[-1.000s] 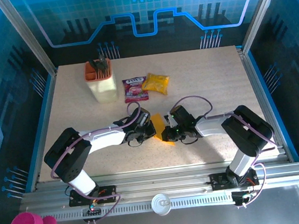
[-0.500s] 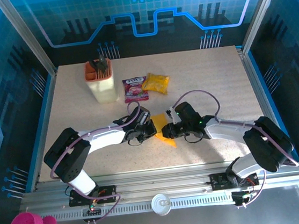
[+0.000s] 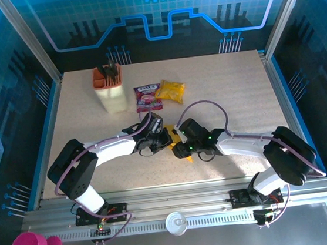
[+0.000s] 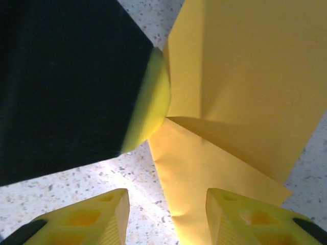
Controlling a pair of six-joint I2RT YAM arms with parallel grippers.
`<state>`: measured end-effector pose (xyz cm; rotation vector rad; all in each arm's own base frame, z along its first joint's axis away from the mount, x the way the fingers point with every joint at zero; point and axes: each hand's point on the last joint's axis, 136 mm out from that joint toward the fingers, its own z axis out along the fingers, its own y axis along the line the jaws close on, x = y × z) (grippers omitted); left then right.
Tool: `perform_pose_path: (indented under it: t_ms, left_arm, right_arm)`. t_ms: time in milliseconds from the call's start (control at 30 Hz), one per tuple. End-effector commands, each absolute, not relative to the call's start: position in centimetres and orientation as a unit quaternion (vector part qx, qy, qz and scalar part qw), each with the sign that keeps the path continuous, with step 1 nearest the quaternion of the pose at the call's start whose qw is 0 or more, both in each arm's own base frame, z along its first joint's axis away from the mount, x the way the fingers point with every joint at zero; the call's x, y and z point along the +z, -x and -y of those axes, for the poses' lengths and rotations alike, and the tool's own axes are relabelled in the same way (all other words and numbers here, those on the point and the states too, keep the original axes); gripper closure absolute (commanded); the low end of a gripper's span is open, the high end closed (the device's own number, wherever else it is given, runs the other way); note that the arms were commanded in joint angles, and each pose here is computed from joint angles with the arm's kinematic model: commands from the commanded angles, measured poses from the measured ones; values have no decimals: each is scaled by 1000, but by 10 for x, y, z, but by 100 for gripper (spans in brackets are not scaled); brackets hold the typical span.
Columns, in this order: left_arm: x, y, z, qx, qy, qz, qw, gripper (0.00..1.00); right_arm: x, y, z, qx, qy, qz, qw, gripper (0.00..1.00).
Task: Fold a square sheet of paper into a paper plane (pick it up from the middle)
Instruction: Fourth fold the wing at the center of the table.
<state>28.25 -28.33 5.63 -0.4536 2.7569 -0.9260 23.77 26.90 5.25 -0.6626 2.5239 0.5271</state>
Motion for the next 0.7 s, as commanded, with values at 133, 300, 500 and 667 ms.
perform_pose_path:
  t_ms: [133,300,500,667]
  left_arm:
    - [67,-286,286,-333,166,-924,90,100]
    - [65,-286,284,-329,170,-924,91,100]
    - [62,-285,280,-323,174,-926,92,100]
    - [60,-286,279,-320,175,-927,93,100]
  right_arm:
    - [37,-242,-264,136,254,-928,237,59]
    - [32,-242,-264,121,256,-929,237,64]
    - [27,-237,-258,114,255,-931,233,73]
    - [25,-234,-254,114,251,-933,232,74]
